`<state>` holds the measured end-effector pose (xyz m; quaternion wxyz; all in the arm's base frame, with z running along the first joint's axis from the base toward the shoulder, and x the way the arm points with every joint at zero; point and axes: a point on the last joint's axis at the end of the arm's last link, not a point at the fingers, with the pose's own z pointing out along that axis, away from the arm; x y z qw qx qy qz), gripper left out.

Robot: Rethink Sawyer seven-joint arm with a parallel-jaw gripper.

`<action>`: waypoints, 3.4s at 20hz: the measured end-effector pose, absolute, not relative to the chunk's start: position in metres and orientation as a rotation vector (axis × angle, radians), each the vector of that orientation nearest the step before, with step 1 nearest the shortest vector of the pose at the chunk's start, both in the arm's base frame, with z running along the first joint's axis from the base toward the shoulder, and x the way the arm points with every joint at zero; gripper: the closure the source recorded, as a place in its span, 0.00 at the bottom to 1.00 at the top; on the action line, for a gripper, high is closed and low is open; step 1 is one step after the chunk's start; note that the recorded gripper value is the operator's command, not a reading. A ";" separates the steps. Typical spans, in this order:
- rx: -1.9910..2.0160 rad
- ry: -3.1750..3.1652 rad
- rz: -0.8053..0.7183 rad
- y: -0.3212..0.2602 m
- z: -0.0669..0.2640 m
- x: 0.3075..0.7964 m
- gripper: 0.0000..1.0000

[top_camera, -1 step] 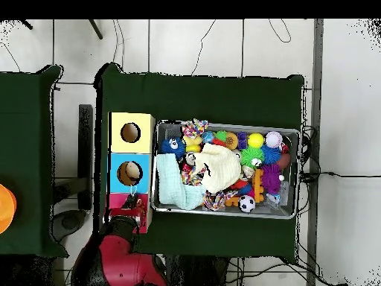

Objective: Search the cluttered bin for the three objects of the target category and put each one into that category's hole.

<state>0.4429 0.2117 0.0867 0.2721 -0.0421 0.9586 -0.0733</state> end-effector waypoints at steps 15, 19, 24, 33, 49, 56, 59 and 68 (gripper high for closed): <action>-0.037 2.589 -0.172 0.232 0.096 0.430 1.00; -0.023 2.587 -0.162 0.243 0.096 0.429 1.00; -0.028 2.585 -0.153 0.256 0.097 0.424 1.00; -0.043 2.586 -0.157 0.257 0.092 0.421 1.00; -0.150 2.509 -0.154 0.228 0.088 0.407 1.00; -0.175 2.505 -0.109 0.224 0.101 0.401 1.00; -0.180 2.506 -0.095 0.223 0.104 0.396 1.00; -0.186 2.460 -0.070 0.228 0.097 0.390 1.00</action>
